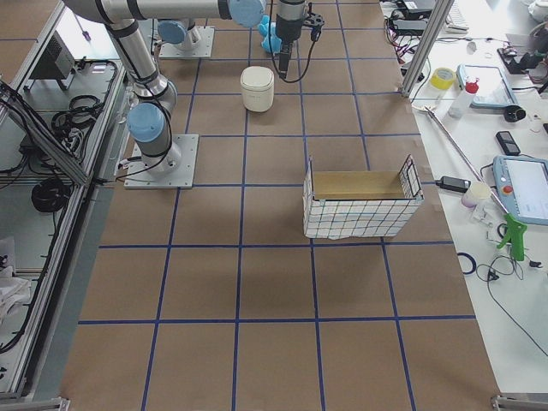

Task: Open trash can with right arm
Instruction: 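Move the right gripper over the white trash can lid, then lower the right gripper and grip the lid edge farthest from the robot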

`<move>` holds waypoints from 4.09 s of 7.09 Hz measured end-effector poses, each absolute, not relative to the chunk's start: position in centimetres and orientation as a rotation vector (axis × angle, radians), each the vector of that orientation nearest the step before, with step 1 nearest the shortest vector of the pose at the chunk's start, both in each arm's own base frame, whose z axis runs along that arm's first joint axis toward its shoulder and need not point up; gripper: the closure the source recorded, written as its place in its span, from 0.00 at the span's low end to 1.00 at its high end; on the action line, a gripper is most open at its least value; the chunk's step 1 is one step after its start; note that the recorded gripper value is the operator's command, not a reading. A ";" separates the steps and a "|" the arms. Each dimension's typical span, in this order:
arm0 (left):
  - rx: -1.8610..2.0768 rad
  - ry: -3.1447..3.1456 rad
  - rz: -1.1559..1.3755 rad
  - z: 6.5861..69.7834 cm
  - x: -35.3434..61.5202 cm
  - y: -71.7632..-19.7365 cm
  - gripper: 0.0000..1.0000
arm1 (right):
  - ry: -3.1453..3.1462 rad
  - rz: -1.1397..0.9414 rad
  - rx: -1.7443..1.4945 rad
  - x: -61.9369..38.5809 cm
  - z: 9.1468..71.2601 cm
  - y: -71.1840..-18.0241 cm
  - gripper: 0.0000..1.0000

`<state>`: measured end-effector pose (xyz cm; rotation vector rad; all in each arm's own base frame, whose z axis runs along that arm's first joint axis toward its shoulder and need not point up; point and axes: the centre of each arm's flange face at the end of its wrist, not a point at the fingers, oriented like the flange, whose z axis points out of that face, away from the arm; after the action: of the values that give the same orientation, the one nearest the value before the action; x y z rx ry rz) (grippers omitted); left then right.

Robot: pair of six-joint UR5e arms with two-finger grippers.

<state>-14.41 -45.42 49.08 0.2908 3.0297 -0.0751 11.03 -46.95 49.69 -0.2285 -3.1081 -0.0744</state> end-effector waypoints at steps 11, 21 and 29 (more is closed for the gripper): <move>0.291 3.030 -0.075 49.1 -14.4 -45.4 0.00 | -3.145 -0.203 -0.176 18.6 45.5 -44.0 1.00; 0.291 3.030 -0.075 49.1 -14.4 -45.4 0.00 | -3.151 -0.262 -0.075 26.8 33.1 -39.8 1.00; 0.291 3.030 -0.075 49.1 -14.4 -45.4 0.00 | -3.122 -0.351 -0.069 26.9 30.0 -39.2 1.00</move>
<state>-14.42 -45.42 49.08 0.2908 3.0300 -0.0751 26.90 -39.20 30.00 -0.0692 -3.1219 -0.3507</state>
